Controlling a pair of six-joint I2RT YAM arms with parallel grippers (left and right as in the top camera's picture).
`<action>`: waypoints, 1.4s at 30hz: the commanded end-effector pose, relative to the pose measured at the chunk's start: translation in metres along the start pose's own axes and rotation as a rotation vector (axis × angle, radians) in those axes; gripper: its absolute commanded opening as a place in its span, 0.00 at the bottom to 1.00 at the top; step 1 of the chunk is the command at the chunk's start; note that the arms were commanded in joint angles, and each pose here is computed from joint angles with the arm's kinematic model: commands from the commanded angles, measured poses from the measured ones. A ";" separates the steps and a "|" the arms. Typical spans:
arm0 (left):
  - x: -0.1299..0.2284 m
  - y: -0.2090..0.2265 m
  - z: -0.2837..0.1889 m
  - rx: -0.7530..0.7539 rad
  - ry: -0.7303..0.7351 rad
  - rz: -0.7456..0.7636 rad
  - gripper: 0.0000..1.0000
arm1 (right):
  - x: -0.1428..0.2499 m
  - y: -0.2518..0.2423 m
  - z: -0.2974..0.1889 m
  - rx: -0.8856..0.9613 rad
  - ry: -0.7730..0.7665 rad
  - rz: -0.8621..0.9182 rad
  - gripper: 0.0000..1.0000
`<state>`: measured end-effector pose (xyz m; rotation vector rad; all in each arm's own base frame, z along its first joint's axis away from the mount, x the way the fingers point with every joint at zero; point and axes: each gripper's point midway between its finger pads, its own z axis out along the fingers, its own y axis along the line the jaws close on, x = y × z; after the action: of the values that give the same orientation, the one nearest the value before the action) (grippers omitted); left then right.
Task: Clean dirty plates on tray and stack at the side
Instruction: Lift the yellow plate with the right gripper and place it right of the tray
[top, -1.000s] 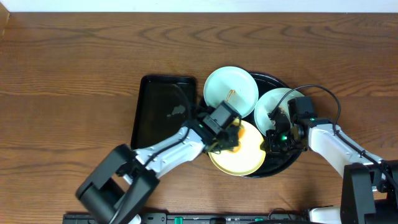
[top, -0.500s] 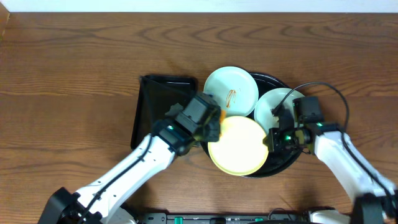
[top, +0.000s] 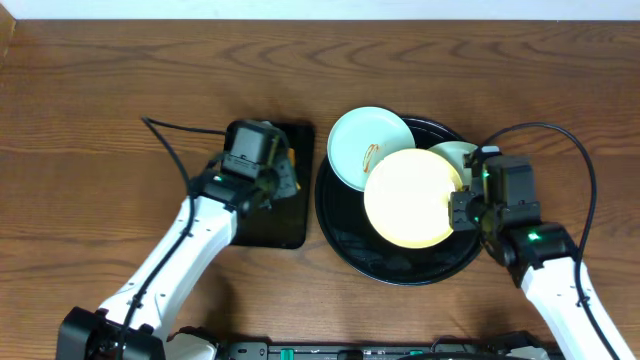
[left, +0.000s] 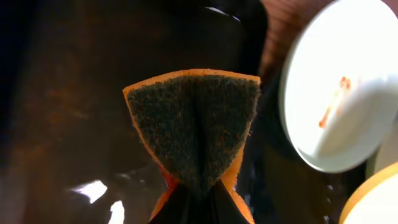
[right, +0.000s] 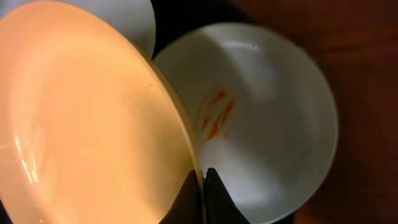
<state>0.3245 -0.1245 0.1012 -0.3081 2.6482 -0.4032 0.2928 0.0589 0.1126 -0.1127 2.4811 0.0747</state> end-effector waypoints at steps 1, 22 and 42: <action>-0.001 0.014 0.005 -0.033 0.007 -0.001 0.07 | -0.013 -0.005 -0.008 0.133 -0.065 -0.064 0.01; 0.001 0.017 0.011 -0.046 0.024 -0.007 0.07 | -0.066 0.060 -0.051 0.358 -0.372 -0.607 0.01; 0.001 0.017 0.011 -0.046 0.024 -0.007 0.08 | -0.059 0.028 -0.032 0.234 -0.338 -0.041 0.01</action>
<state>0.3274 -0.1144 0.0901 -0.3315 2.6741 -0.3725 0.3112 0.0959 0.1745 -0.3512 2.0894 -0.4114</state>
